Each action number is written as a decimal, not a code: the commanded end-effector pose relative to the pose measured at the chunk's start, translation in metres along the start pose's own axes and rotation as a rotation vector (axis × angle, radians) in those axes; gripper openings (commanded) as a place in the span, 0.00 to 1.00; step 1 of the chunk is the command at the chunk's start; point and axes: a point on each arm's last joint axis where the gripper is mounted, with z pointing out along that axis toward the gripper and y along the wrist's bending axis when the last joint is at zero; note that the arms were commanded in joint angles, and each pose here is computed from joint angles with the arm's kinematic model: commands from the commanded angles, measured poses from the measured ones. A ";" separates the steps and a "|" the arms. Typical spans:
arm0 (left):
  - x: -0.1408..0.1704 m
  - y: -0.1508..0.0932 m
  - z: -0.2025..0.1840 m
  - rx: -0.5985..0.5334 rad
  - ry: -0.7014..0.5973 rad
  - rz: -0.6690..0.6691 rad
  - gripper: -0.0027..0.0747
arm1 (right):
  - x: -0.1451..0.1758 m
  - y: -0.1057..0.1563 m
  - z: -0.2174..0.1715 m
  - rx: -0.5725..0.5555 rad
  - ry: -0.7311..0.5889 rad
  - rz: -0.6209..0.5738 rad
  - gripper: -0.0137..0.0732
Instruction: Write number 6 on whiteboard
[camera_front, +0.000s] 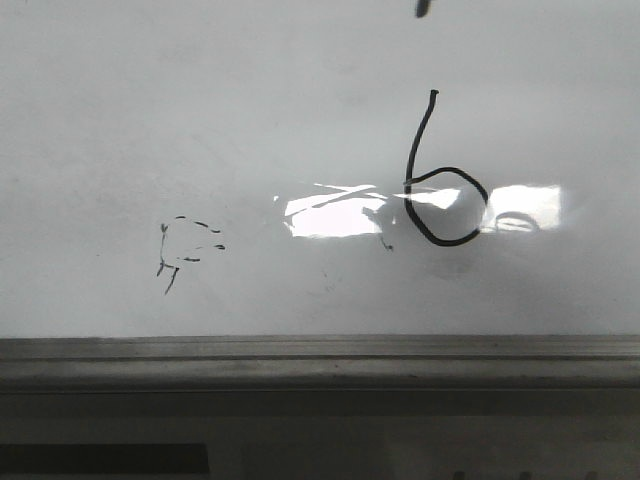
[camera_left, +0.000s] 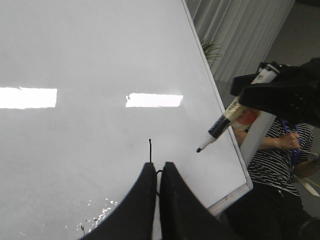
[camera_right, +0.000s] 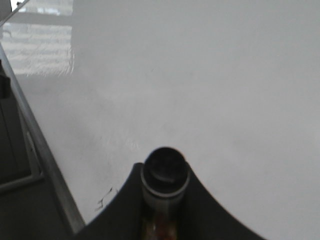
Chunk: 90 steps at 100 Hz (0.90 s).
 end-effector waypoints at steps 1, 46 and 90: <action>-0.004 -0.003 0.011 0.023 0.030 -0.044 0.04 | -0.013 -0.002 -0.009 -0.010 0.014 -0.022 0.11; 0.010 -0.021 0.103 0.399 0.411 0.346 0.52 | -0.013 0.020 -0.010 -0.169 0.030 0.056 0.10; 0.010 -0.035 0.119 0.638 0.295 0.257 0.49 | -0.020 0.048 -0.008 -0.317 -0.028 0.017 0.10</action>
